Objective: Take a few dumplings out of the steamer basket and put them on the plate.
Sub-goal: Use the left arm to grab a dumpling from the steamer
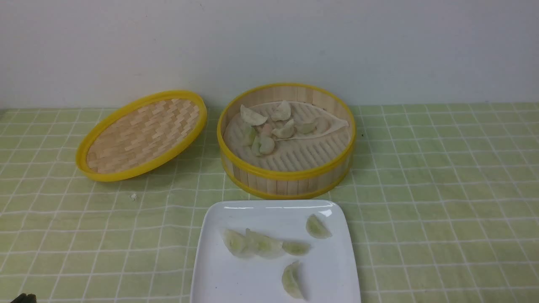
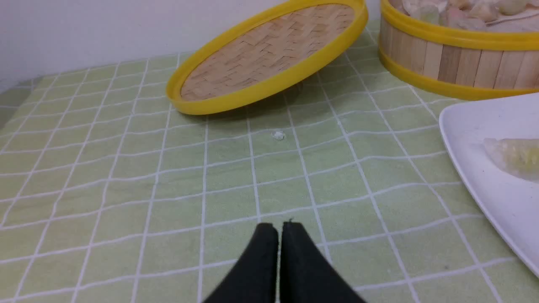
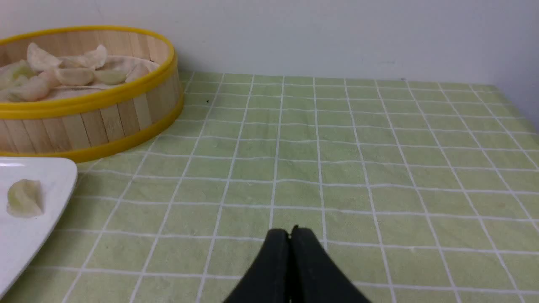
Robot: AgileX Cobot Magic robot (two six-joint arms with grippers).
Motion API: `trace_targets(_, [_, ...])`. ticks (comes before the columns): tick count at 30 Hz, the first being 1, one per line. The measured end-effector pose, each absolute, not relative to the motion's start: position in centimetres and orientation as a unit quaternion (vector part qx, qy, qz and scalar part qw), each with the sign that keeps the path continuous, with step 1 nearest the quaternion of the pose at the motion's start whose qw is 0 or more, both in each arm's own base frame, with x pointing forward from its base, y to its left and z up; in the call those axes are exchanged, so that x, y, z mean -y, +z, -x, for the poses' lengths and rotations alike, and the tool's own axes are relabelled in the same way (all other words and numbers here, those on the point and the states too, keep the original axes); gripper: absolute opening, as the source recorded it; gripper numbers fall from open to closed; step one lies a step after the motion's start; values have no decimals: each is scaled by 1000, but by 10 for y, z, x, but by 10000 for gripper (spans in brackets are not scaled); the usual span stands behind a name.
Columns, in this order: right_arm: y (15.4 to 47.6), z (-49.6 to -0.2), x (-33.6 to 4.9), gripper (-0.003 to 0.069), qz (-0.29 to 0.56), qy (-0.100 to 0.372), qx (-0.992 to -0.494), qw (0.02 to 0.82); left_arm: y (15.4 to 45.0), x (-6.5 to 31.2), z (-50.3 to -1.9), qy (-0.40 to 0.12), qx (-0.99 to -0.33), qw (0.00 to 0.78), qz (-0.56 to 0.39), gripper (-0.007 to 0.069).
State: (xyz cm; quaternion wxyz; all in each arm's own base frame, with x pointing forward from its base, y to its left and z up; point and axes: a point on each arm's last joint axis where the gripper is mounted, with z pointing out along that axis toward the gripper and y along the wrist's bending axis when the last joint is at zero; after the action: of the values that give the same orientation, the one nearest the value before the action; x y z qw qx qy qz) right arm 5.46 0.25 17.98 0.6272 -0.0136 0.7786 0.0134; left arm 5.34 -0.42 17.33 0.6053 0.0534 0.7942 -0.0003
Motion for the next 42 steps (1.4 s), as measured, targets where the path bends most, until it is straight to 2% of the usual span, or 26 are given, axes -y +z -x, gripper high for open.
trace_targets(33, [180, -55, -2, -15, 16, 12, -779, 627, 175, 4, -54, 8, -789, 612, -59, -6])
trace_targets(35, [180, -55, -2, -15, 17, 11, -779, 627, 182, 4, -55, -15, -766, 642, -33, -6])
trace_targets(36, [180, -55, -2, -15, 17, 11, -779, 627, 186, 5, -56, -71, -749, 657, -48, -6])
trace_targets(37, [180, -55, -2, -15, 17, 11, -779, 627, 191, 5, -56, -67, -733, 677, 20, -6])
trace_targets(38, [180, -55, -2, -15, 17, 11, -779, 627, 195, 4, -57, -97, -713, 692, 51, -6])
trace_targets(42, [180, -55, -2, -15, 17, 11, -779, 627, 208, 2, -56, -148, -657, 732, 108, -6])
